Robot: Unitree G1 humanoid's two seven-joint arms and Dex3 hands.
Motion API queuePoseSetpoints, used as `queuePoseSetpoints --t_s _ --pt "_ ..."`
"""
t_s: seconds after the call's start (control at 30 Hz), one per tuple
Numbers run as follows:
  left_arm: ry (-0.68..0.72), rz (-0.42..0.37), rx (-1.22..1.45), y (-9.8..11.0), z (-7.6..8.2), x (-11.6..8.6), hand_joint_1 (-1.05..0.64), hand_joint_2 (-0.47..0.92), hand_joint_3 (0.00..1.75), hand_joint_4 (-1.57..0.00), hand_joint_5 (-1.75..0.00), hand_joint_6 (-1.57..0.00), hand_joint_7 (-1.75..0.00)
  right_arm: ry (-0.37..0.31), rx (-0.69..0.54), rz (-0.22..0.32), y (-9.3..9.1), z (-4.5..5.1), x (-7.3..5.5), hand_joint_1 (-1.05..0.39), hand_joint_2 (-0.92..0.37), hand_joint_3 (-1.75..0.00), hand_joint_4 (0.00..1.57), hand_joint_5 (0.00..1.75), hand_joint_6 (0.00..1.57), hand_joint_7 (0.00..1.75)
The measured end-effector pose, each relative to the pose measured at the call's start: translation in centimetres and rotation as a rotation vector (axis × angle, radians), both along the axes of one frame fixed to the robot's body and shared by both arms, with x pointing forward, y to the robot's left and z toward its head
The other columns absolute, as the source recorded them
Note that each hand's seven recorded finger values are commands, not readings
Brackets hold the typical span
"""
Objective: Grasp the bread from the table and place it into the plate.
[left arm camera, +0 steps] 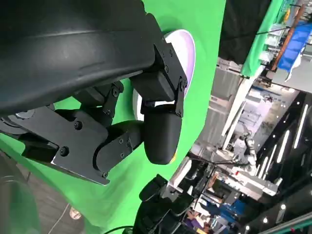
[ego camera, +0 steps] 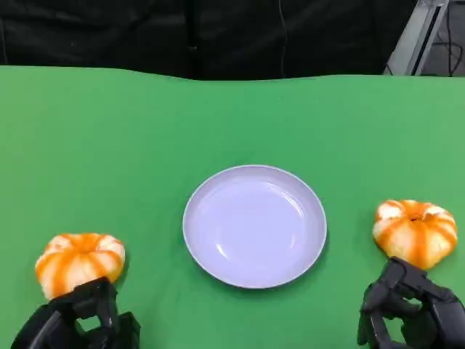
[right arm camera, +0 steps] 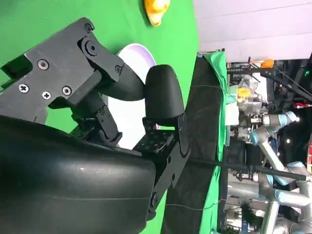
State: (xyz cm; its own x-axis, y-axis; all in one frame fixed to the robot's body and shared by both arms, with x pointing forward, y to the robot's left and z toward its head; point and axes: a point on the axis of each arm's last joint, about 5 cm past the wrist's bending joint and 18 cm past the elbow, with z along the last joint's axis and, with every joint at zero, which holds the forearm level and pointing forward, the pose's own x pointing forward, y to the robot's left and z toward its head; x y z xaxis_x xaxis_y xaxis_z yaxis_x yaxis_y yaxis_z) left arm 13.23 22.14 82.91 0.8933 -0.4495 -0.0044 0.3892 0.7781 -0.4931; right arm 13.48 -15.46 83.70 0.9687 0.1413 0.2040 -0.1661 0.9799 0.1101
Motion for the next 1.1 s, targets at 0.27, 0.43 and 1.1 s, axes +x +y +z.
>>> queuePoseSetpoints --t_s 0.27,0.43,1.1 --pt "-0.028 0.041 0.1 0.1 0.3 0.2 -0.15 0.57 1.05 -0.79 -1.64 -0.83 -1.37 -0.007 0.001 -0.001 0.1 0.23 0.4 -0.14 -0.52 -1.28 0.81 1.75 0.71 1.62" --pt "-0.222 0.152 0.395 0.3 1.6 0.1 -0.28 0.84 0.37 -0.79 -0.97 -0.9 -0.63 -0.007 0.002 0.002 0.2 0.29 0.6 -0.14 -0.51 -1.28 0.82 1.75 0.72 1.62" --pt "-0.705 0.234 1.91 2.7 8.2 2.0 -1.04 0.92 0.22 0.0 0.0 -0.26 0.0 -0.007 -0.008 -0.002 0.3 0.5 0.7 -0.14 -0.51 -1.28 0.81 1.75 0.73 1.59"
